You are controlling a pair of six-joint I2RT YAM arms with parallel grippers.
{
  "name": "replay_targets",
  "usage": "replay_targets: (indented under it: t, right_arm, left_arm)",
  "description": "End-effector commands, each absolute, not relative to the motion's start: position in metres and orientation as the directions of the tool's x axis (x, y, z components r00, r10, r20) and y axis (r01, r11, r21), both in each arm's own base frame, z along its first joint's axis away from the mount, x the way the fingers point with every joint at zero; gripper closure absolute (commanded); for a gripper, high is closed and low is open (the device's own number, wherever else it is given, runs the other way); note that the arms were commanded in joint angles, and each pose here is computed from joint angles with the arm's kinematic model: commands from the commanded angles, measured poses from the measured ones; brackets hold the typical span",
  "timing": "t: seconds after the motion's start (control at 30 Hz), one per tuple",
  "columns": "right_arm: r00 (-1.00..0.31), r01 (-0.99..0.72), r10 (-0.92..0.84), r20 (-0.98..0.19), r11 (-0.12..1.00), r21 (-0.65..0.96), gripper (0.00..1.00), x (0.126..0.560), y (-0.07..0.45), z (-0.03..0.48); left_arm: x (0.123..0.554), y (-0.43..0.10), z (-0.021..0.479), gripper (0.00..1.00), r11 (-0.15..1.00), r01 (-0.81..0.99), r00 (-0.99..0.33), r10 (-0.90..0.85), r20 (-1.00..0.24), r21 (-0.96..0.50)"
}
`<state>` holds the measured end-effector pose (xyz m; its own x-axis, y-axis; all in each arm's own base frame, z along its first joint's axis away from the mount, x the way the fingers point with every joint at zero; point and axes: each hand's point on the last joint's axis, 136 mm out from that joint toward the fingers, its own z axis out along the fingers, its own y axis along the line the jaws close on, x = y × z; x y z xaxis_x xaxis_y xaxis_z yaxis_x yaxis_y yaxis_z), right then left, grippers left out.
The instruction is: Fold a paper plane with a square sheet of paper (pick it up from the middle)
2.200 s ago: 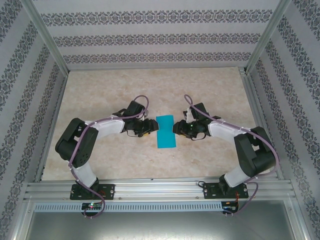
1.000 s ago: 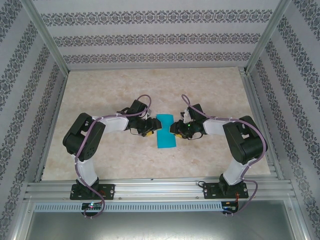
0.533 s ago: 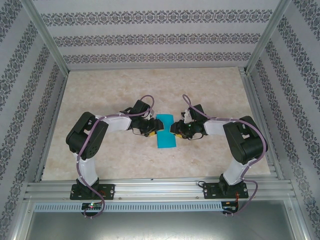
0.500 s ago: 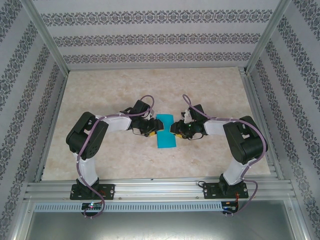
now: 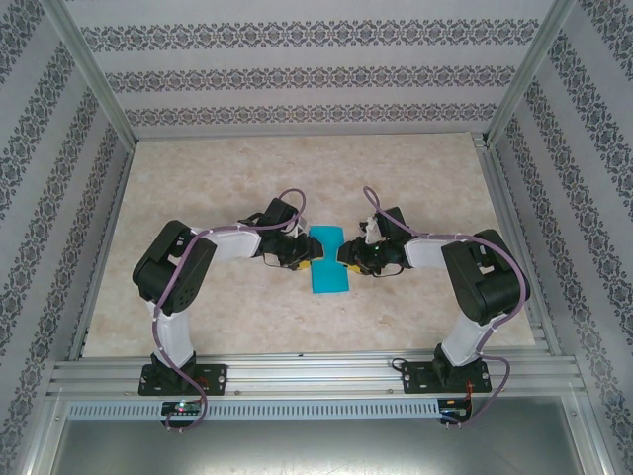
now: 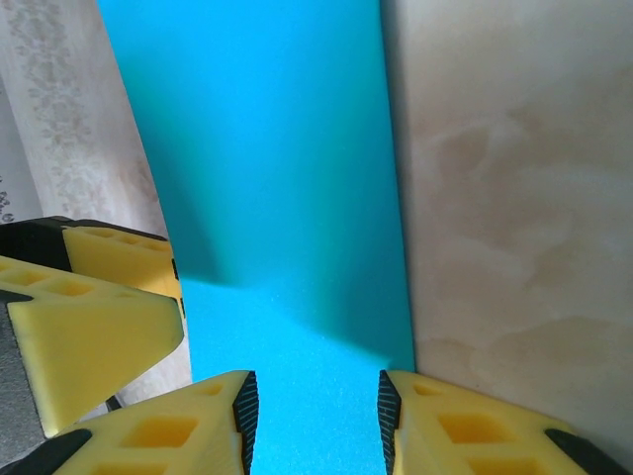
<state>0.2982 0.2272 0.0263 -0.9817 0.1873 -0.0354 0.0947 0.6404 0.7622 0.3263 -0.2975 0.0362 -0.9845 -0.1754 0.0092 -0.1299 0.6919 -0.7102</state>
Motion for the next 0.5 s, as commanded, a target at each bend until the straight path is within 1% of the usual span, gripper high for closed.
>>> replay_targets:
  t: [0.0, 0.23, 0.33, 0.37, 0.47]
  right_arm:
    - [-0.977, 0.179, 0.212, 0.035, 0.717, 0.674, 0.60, 0.278, 0.211, -0.021]
    - [-0.975, 0.184, 0.217, 0.038, 0.707, 0.683, 0.60, 0.279, 0.212, -0.021]
    - [-0.975, 0.183, 0.221, 0.036, 0.694, 0.696, 0.59, 0.280, 0.213, -0.018]
    - [-0.974, 0.182, 0.222, 0.035, 0.686, 0.704, 0.59, 0.281, 0.215, -0.017]
    - [-0.973, 0.174, 0.229, 0.025, 0.658, 0.732, 0.58, 0.286, 0.219, -0.009]
  left_arm:
    - [0.328, -0.310, 0.042, 0.58, 0.662, -0.115, -0.987, -0.163, 0.007, -0.741]
    - [0.331, -0.314, 0.045, 0.58, 0.638, -0.115, -0.985, -0.173, 0.004, -0.761]
    - [0.333, -0.316, 0.045, 0.61, 0.622, -0.121, -0.983, -0.186, 0.005, -0.774]
    - [0.334, -0.316, 0.045, 0.62, 0.618, -0.121, -0.982, -0.188, 0.003, -0.777]
    - [0.337, -0.318, 0.044, 0.71, 0.612, -0.123, -0.982, -0.190, 0.005, -0.782]
